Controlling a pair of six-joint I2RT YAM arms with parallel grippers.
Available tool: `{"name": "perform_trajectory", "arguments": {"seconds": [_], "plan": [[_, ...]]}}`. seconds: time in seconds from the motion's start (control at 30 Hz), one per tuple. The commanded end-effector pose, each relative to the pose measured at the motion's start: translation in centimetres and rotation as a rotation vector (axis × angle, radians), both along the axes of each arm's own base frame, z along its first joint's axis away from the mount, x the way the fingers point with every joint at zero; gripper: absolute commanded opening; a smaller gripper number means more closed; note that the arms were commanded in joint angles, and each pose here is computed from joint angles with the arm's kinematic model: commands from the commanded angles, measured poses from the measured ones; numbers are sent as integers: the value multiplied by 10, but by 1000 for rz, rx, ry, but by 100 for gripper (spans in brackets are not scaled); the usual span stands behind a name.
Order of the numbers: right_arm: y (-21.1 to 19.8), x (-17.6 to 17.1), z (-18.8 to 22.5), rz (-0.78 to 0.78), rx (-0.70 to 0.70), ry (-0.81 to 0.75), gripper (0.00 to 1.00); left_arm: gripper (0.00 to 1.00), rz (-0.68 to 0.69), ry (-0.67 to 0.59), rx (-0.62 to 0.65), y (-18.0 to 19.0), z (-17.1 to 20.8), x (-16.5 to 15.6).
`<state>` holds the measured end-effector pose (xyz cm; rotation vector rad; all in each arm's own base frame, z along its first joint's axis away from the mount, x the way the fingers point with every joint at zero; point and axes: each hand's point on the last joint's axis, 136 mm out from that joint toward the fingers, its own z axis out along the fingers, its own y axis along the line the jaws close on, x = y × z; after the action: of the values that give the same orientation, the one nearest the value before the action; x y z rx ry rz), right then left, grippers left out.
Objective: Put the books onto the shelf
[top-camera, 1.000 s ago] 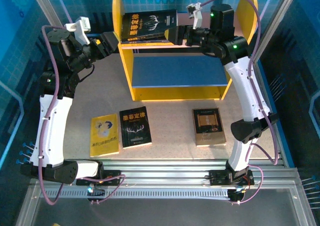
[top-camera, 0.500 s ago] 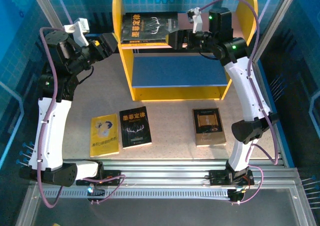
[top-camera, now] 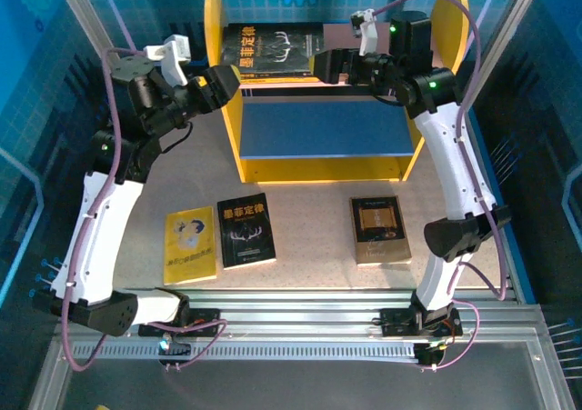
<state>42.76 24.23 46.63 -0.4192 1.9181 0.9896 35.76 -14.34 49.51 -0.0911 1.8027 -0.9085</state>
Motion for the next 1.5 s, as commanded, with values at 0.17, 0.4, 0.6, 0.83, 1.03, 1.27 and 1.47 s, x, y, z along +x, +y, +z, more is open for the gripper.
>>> {"name": "perform_trajectory", "arguments": {"seconds": [0.17,0.4,0.6,0.83,1.03,1.27,1.47], "plan": [[6,7,15,49,70,-28,85,70,-17,-22,28,-18,8,11],[9,9,16,67,80,-31,85,70,-21,-6,40,-23,2,22],[8,11,16,62,73,-33,84,70,-21,-5,43,-25,2,27],[8,10,20,71,80,-49,84,70,-11,8,60,-25,-4,34],[9,9,23,84,89,-59,84,70,-9,14,71,-27,-6,38],[12,10,26,105,102,-64,84,70,-7,18,77,-28,-8,42],[16,13,26,119,113,-60,84,70,-7,24,85,-29,-11,46]]}}
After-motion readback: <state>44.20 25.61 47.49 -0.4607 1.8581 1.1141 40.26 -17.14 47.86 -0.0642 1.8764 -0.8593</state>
